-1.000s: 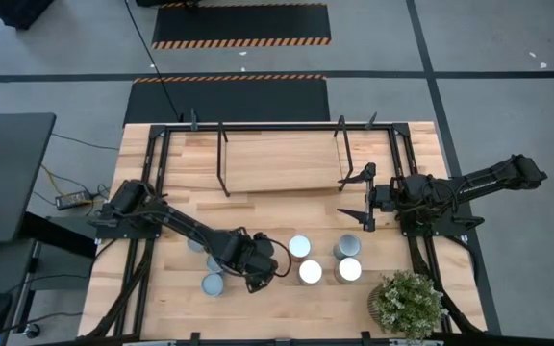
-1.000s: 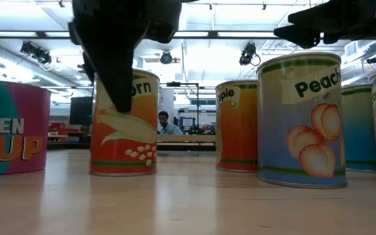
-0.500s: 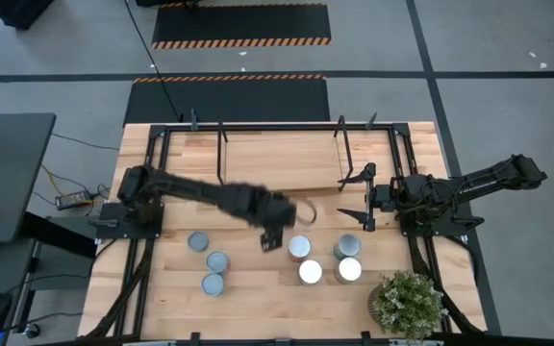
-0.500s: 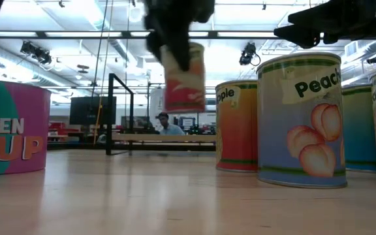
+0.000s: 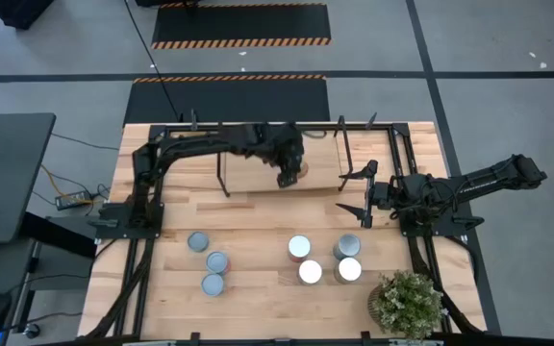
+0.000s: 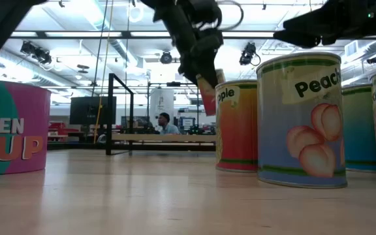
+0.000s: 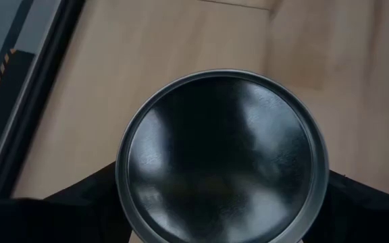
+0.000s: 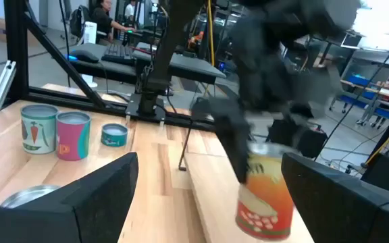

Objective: Pick and place cans onto a shelf
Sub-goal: Put the canned corn on the shelf

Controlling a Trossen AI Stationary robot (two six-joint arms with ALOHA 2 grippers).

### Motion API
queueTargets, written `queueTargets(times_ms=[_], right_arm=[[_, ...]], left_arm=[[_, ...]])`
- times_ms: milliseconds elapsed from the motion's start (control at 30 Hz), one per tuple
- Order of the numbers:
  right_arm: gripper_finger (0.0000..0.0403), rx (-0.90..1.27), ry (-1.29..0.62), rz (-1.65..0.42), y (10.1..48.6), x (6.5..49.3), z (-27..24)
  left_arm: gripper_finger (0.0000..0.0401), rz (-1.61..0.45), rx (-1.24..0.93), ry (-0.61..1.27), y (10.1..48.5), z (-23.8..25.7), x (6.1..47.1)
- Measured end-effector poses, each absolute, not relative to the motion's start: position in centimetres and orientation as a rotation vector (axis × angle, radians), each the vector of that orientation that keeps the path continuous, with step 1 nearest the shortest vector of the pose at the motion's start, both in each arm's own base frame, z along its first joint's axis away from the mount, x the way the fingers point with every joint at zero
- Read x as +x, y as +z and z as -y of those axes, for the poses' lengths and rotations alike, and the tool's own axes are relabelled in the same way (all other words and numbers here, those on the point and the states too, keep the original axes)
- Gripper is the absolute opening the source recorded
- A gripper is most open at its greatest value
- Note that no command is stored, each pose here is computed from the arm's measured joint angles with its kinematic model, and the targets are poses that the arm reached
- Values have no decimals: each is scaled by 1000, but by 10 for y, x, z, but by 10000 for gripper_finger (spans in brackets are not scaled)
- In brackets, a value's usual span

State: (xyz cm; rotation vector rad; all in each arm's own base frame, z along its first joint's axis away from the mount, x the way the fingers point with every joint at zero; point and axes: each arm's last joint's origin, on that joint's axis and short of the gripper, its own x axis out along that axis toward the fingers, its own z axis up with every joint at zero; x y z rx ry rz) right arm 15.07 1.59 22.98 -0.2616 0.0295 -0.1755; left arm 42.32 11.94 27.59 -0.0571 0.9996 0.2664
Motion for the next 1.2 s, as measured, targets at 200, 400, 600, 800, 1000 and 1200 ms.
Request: queueTargets(times_ms=[200, 400, 600, 800, 1000, 1200], right_arm=[[373, -275, -187, -24, 232, 150, -16], [373, -276, -195, -38, 231, 150, -16], [373, -286, -190, -75, 227, 150, -16], [373, -290, -181, -87, 226, 150, -16], [373, -313, -155, -82, 226, 150, -17], [373, -329, -155, -60, 228, 150, -17]], left_arm=[[312, -991, 4, 204, 268, -158, 450], [312, -1064, 75, 50, 257, -175, 468], [320, -1138, 70, -84, 239, -172, 468], [356, -1168, 132, -76, 238, -155, 473], [395, -1179, 215, -69, 238, -144, 477], [390, -1173, 428, 0, 247, -134, 485]])
